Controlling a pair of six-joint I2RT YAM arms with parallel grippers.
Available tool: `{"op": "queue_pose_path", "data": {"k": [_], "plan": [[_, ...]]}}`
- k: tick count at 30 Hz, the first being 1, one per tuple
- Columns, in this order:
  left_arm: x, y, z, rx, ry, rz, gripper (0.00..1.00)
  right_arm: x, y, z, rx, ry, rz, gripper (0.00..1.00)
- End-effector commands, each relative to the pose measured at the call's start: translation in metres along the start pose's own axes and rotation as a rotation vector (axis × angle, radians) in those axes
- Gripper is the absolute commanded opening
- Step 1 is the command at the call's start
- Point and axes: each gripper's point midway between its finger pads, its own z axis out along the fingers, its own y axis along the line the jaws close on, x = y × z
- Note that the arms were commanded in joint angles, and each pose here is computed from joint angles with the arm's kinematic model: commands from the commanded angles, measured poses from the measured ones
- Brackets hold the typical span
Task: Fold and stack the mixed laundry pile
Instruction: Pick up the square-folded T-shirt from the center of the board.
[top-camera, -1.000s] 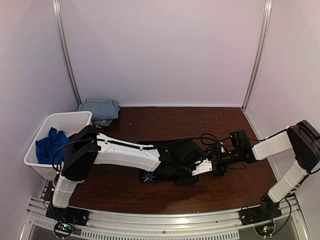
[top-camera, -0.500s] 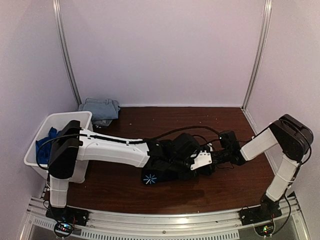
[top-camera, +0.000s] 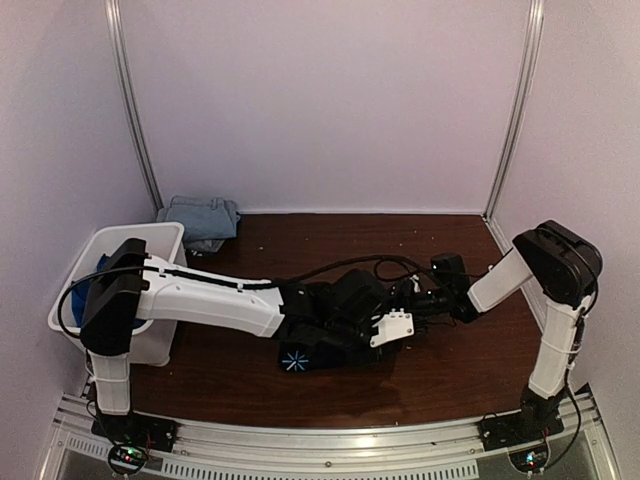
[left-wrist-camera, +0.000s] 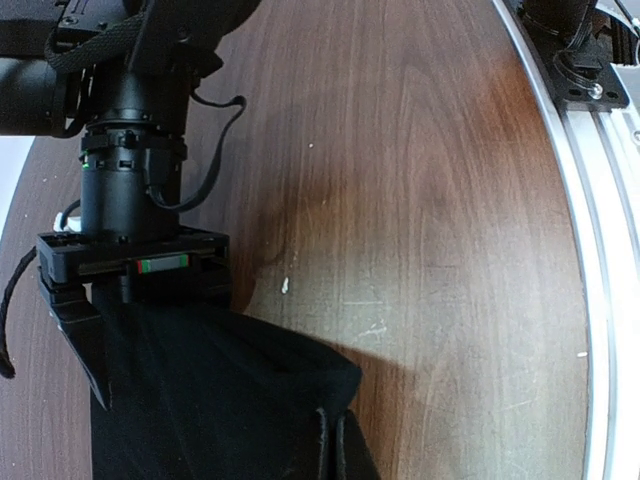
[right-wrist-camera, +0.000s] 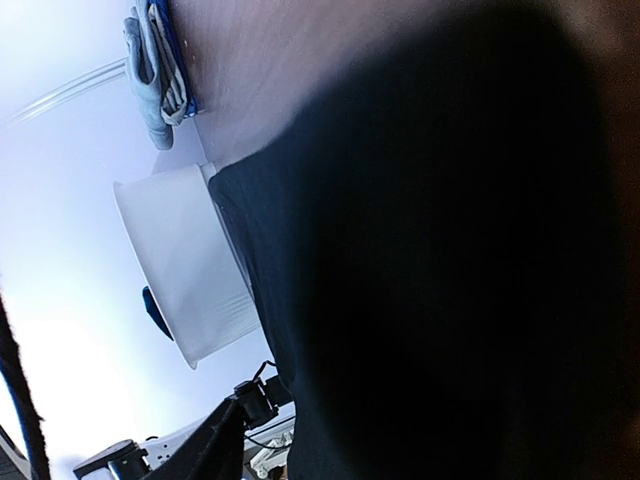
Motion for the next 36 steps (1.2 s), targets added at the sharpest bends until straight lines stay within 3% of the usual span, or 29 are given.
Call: {"op": "queue_pose_path", "data": {"k": [1,8,16,18,29,32,36], "plan": [[-0.02,-0.002,-0.019,0.008,-0.076,0.021,0.0,-0.018,-0.016,0.002,0.068,-0.033,-0.001,0.59],[-0.011,-0.008,-0.017,0.019,-0.058,0.023,0.0,-0.032,-0.027,0.007,0.099,-0.037,-0.005,0.51],[-0.007,-0.003,-0.018,-0.007,-0.036,0.002,0.0,-0.04,-0.028,0.008,0.17,-0.035,-0.048,0.07],[-0.007,-0.001,-0.021,-0.021,-0.031,-0.026,0.12,-0.043,-0.022,0.001,0.208,-0.045,-0.079,0.0],[0.037,0.044,-0.061,-0.167,0.02,-0.318,0.74,-0.072,-0.023,-0.099,0.436,-0.13,-0.201,0.0],[0.051,0.053,-0.069,-0.208,0.038,-0.366,0.76,-0.093,-0.023,-0.144,0.553,-0.2,-0.245,0.0],[0.058,0.059,-0.08,-0.255,0.05,-0.381,0.77,-0.131,0.008,-0.237,0.771,-0.382,-0.327,0.0]]}}
